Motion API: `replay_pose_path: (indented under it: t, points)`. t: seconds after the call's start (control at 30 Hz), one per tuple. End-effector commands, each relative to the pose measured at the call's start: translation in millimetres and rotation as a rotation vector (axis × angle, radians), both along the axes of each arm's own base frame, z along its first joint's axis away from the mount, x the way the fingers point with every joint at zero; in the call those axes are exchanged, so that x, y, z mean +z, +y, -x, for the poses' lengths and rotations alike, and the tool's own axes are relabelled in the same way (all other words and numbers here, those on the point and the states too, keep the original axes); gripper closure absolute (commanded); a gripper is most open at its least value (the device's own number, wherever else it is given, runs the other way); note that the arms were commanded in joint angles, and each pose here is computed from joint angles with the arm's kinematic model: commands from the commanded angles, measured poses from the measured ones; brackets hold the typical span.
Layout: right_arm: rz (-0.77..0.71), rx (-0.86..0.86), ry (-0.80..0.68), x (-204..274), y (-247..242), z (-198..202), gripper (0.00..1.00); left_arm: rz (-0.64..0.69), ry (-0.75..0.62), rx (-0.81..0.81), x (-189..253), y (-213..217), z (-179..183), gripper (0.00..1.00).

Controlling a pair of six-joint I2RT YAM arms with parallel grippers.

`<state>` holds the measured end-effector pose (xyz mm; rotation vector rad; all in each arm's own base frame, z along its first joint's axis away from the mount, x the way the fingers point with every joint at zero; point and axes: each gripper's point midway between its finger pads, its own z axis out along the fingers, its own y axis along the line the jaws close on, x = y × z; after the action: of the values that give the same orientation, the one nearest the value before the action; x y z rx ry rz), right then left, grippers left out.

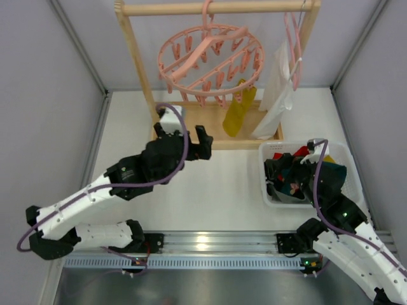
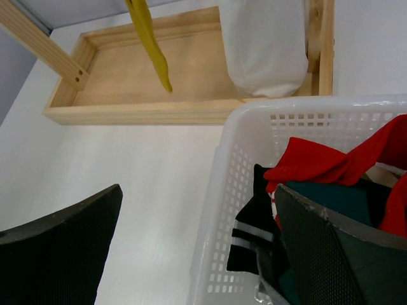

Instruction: Remove the socks clipped to the hanger

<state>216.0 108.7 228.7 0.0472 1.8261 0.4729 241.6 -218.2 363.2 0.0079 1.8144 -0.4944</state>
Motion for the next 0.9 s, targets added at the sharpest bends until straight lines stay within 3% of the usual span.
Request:
replay_pose_path:
  t: [0.0,0.13,0.23,0.4,0.73,0.87]
  points:
    - [-0.037,0.033,-0.060,16,10,-4,0.00,-0.065,-0.044,0.073,7,-18,9,0.02]
    - [-0.034,0.032,-0.062,17,10,-4,0.01,-0.144,-0.059,0.029,0,-60,21,0.01]
    - [-0.042,0.031,-0.063,19,11,-5,0.00,-0.214,-0.075,0.073,-3,-74,9,0.02]
    - [-0.044,0.028,-0.059,18,11,-6,0.01,-0.199,-0.084,0.104,21,-81,-21,0.02]
    - [-0.049,0.059,-0.049,10,20,-9,0.01,-0.105,-0.056,0.317,44,-2,-106,0.02]
    - [-0.049,0.066,-0.049,8,22,-10,0.00,-0.095,-0.050,0.371,45,23,-120,0.02]
